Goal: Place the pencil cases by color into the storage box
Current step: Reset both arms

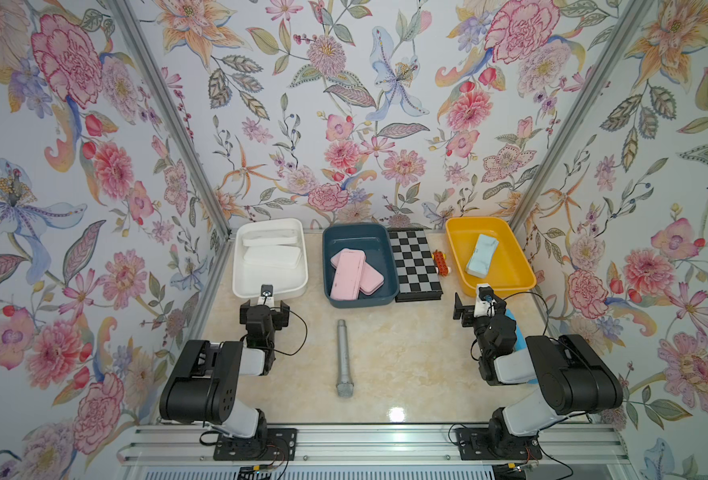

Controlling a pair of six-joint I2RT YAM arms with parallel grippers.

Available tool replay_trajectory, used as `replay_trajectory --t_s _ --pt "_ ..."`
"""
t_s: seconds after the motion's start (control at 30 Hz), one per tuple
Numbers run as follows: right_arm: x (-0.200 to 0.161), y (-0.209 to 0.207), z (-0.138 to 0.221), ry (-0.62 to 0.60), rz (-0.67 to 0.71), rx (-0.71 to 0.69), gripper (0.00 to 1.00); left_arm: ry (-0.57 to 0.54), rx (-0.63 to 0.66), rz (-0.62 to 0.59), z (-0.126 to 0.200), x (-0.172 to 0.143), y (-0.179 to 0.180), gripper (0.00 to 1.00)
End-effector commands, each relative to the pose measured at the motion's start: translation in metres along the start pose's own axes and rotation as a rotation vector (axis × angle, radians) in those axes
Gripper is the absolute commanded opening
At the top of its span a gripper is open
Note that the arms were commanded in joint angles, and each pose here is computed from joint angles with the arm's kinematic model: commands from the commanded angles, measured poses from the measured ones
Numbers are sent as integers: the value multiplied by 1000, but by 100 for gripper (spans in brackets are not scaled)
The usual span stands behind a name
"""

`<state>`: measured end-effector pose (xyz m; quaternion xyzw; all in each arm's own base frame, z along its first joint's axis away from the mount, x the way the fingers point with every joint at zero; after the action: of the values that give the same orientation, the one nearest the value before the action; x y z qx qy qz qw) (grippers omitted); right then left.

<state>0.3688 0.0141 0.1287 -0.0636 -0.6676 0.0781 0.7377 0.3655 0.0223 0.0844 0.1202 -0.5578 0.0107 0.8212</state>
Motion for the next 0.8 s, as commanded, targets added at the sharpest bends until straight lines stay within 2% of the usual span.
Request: replay_trajectory --t_s 0.0,0.07,0.77 --pt "-15 5 -4 86 -56 50 100 -42 -15 29 -5 13 -1 98" --pt "-19 -9 -10 128 -87 -25 100 -44 -14 29 -5 14 -1 98" --pt "-19 -8 -8 120 -75 -39 100 -48 -16 21 -3 14 -3 99"
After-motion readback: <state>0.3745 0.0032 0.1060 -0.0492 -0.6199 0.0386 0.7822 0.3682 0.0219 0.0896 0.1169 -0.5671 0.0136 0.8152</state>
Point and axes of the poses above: each gripper's point midway between its finger pads, its own z axis back along the fingers, its own y axis along the line the jaws close on, x = y × z, the point moved 1 cm from there along z, back along the fingers, and after that the axes turned 4 degrees about z, right-handed, at the moved point
